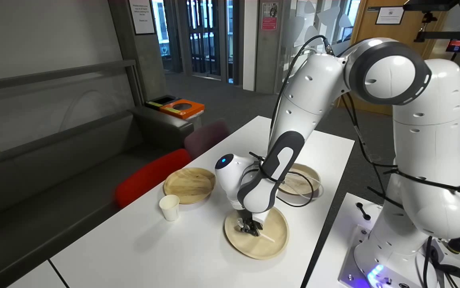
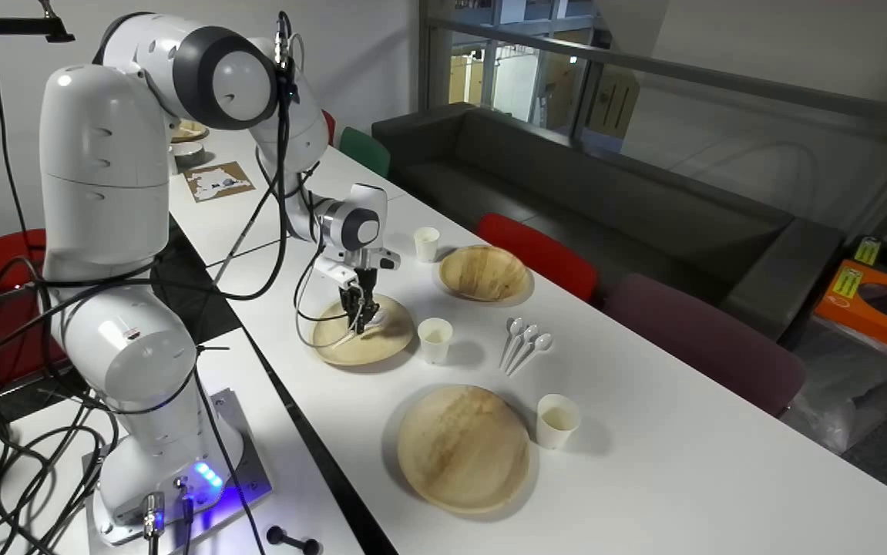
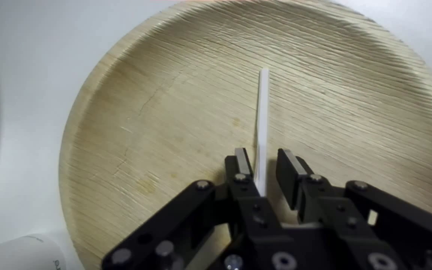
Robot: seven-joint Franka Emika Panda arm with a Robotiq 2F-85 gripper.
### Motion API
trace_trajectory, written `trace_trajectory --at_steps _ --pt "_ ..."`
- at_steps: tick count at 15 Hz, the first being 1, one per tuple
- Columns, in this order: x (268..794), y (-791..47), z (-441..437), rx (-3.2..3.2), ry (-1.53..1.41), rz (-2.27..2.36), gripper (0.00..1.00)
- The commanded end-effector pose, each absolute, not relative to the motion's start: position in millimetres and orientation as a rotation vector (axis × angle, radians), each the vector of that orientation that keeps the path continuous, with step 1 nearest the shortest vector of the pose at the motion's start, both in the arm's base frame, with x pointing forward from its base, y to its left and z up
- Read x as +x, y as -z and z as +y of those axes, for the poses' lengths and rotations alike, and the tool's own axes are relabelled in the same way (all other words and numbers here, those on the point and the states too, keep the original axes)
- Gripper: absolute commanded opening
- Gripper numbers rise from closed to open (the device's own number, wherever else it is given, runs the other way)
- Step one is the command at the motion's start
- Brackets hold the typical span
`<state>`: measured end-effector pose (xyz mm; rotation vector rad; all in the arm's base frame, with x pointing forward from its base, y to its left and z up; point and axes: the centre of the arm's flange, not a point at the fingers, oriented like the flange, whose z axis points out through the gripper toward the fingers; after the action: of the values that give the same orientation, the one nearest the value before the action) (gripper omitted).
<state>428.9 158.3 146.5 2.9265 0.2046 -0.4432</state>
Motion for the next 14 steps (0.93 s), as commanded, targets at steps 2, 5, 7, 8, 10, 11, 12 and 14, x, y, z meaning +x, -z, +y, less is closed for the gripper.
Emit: trace_trajectory --at_steps 2,5,7,8,10,11,12,14 --pt "435.1 -149.7 157.3 2.943 0.461 0.203 0.67" --pt "432.2 -153.3 156.4 2.944 0.450 0.203 0.89" --pt "424.6 -161.7 157.1 2.926 0.460 0.212 1.00" --pt "416.7 -167.8 158.8 2.905 0.473 0.187 1.00" --pt "403.8 -177.4 159.7 2.883 0.472 0.194 1.00" --pt "398.2 -183.4 160.2 2.879 0.473 0.204 1.00" --pt "393.0 -188.9 161.8 2.871 0.480 0.213 1.00" --pt "383.1 -200.4 164.2 2.861 0.478 0.222 1.00"
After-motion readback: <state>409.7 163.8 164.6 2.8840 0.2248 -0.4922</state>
